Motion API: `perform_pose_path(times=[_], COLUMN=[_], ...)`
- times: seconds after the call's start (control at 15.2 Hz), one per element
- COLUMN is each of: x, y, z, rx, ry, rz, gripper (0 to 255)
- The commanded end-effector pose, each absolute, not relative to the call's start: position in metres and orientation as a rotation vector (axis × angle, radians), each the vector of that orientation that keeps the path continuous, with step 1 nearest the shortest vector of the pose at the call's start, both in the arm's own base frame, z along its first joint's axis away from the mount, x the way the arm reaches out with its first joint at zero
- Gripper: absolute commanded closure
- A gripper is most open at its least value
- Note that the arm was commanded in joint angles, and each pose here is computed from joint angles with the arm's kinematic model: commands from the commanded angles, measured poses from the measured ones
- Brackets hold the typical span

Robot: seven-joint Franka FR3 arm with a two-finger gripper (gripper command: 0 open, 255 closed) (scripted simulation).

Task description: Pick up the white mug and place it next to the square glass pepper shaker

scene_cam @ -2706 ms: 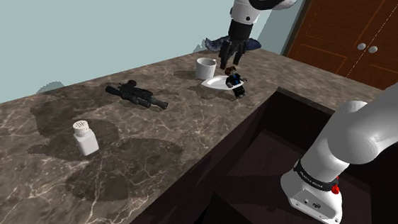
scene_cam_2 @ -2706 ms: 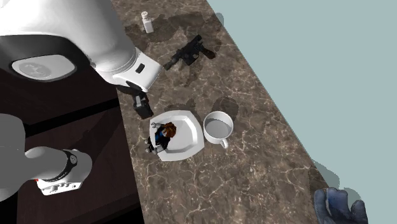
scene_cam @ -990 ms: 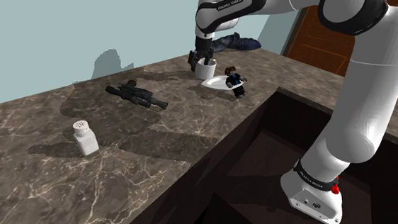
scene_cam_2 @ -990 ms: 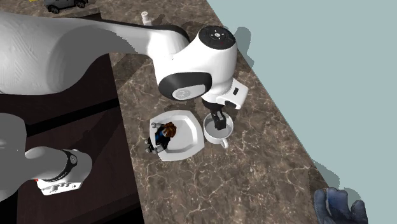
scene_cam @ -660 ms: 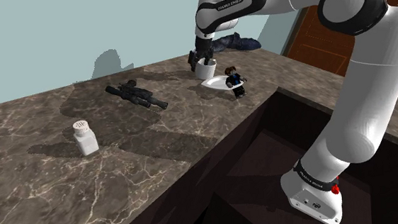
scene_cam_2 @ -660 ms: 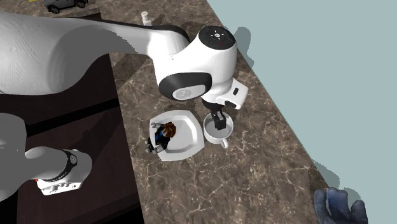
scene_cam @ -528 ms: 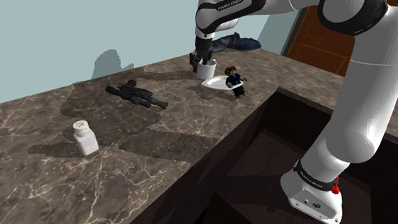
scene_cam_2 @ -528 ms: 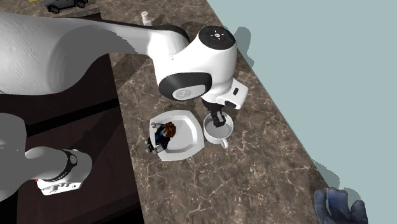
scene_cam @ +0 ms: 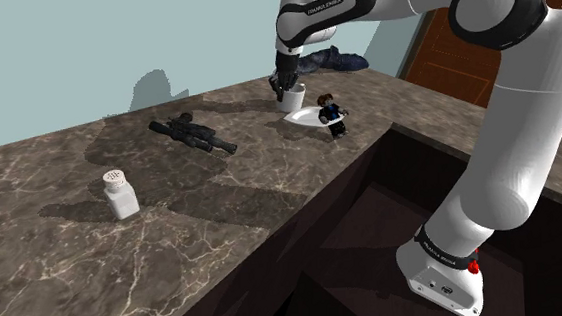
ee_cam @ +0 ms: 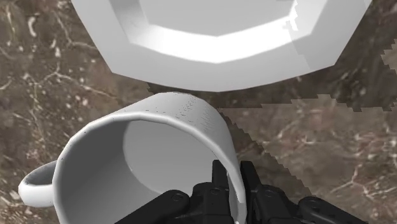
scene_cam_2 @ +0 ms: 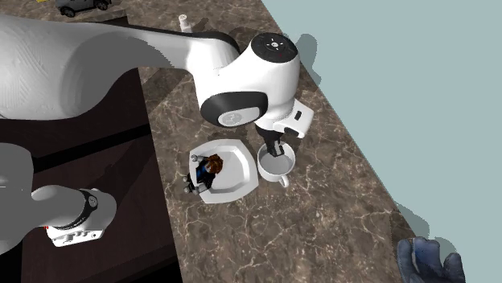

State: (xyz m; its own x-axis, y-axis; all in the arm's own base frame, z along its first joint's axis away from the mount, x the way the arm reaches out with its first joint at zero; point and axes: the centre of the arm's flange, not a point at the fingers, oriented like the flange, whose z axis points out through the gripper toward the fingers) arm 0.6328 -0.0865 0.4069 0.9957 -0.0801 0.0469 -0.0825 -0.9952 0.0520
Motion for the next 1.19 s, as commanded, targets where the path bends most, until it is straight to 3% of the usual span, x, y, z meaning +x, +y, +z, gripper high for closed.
perform_pose_path(times=[0.0, 1.12], x=[0.633, 0.633], y=[-0.087, -0.087], z=[0.407, 0.497], rx=[3.084, 3.084], ry=[-0.126, -0.126], rz=[0.069, 0.069], gripper=[255, 255])
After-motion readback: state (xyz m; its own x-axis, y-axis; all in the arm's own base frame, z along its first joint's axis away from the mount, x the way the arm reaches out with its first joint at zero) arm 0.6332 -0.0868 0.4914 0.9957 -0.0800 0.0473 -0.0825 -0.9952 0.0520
